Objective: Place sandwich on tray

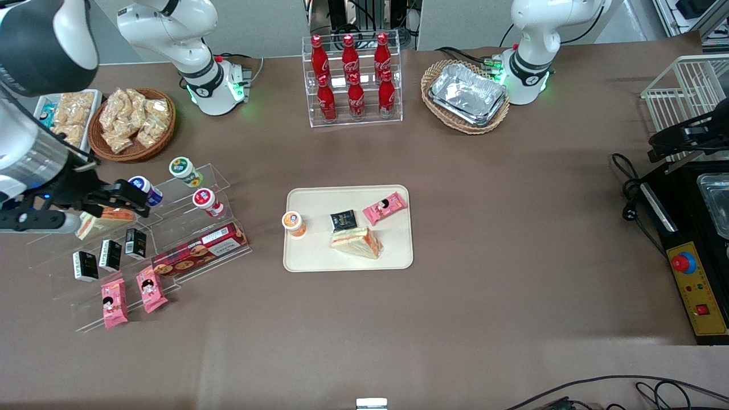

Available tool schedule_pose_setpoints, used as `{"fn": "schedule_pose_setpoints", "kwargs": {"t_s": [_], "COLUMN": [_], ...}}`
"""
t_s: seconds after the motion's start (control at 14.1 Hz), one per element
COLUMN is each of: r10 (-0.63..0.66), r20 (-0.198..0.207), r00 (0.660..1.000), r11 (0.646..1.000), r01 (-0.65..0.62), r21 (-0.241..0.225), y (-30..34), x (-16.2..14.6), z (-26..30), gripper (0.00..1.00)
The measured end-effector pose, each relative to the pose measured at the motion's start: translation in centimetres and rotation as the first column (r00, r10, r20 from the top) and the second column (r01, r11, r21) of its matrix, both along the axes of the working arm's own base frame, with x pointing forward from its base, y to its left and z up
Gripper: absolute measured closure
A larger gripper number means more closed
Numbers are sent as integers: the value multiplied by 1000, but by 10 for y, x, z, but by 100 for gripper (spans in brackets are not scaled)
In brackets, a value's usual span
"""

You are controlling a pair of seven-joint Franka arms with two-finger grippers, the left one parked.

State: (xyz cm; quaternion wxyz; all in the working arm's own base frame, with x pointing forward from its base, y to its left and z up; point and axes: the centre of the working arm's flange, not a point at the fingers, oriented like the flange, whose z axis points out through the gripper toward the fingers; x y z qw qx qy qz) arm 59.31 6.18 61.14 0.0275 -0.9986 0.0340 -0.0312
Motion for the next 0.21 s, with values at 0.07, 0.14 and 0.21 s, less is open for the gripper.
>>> {"fn": "schedule_pose_setpoints", "kwargs": {"t_s": [0.07,0.14,0.21], "r10": [15,31,40], "r20": [8,14,16], "r00": [1000,999,999], "r11": [1000,1000,999], "r01": [-15,-31,-39], "r21": [-1,-3,-4], "y": [-14,-28,-40], "x": [-1,-2,-5], "z": [-1,-3,-5], "gripper": [0,0,0]}}
